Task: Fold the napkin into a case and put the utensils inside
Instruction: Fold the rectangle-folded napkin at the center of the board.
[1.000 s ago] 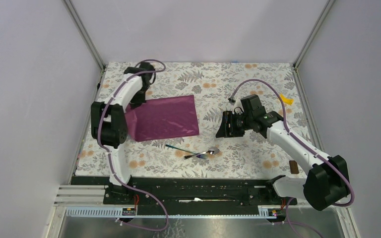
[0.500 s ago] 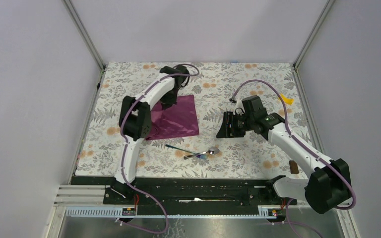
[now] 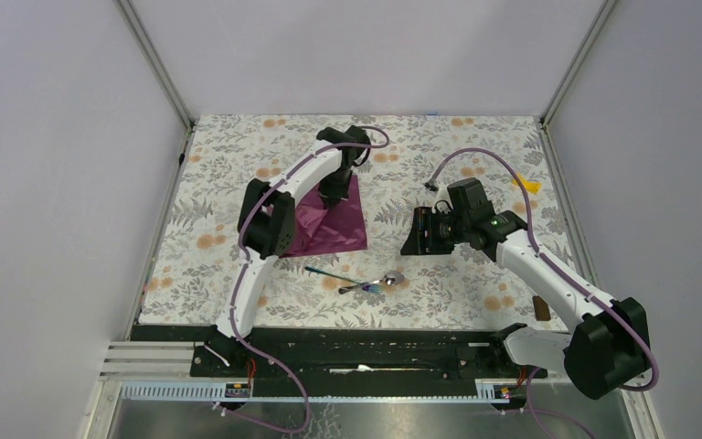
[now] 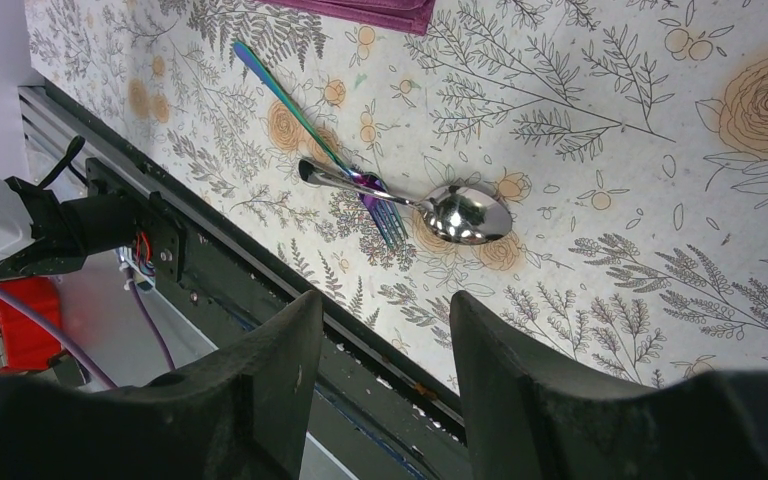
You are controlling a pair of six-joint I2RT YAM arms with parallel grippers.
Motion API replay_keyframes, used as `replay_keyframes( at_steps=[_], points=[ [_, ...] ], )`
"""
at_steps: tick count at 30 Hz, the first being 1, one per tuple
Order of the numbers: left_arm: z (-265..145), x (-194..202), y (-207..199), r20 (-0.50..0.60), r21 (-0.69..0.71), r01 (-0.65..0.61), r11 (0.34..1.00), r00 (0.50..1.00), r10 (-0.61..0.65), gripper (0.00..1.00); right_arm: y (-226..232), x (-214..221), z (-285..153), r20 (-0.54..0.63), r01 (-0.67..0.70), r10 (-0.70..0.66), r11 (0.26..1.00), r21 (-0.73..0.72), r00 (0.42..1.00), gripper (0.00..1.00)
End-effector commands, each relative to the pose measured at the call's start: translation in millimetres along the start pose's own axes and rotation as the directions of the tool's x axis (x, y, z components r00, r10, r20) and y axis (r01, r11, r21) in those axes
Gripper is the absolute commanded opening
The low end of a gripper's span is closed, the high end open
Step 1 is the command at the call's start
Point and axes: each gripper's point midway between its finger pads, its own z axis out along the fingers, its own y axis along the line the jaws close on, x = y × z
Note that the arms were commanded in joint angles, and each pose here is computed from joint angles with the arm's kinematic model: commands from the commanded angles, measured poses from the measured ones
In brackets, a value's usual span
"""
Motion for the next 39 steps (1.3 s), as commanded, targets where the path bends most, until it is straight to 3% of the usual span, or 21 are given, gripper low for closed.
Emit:
replay_keyframes(
  at_steps=[1, 18, 29, 39],
  points=[
    [-11.5, -14.4, -13.7, 0.043, 0.070, 0.005, 0.998, 0.999, -0.008, 0.00, 1.8, -7.0, -3.1, 0.044, 0.021, -0.021, 1.000, -0.002, 0.999, 0.57],
    [-25.8, -12.6, -48.0, 0.062, 0.151, -0.032, 0.988, 0.998, 0.023, 0.00, -2.1, -6.9, -1.2, 0.047, 0.012, -0.012, 1.000, 0.005, 0.999, 0.58],
    [-20.8, -9.3, -54.6, 0.048, 0.144, -0.048, 0.988, 0.998, 0.041, 0.00, -20.4, -10.5, -6.4, 0.075, -0.008, -0.001, 0.994, 0.111, 0.997, 0.74],
    [-14.9, -7.2, -59.1, 0.035, 0.146, -0.049, 0.988, 0.998, 0.045, 0.00, -19.5, -11.7, -9.1, 0.081, 0.003, -0.012, 0.994, 0.111, 0.997, 0.84]
  ],
)
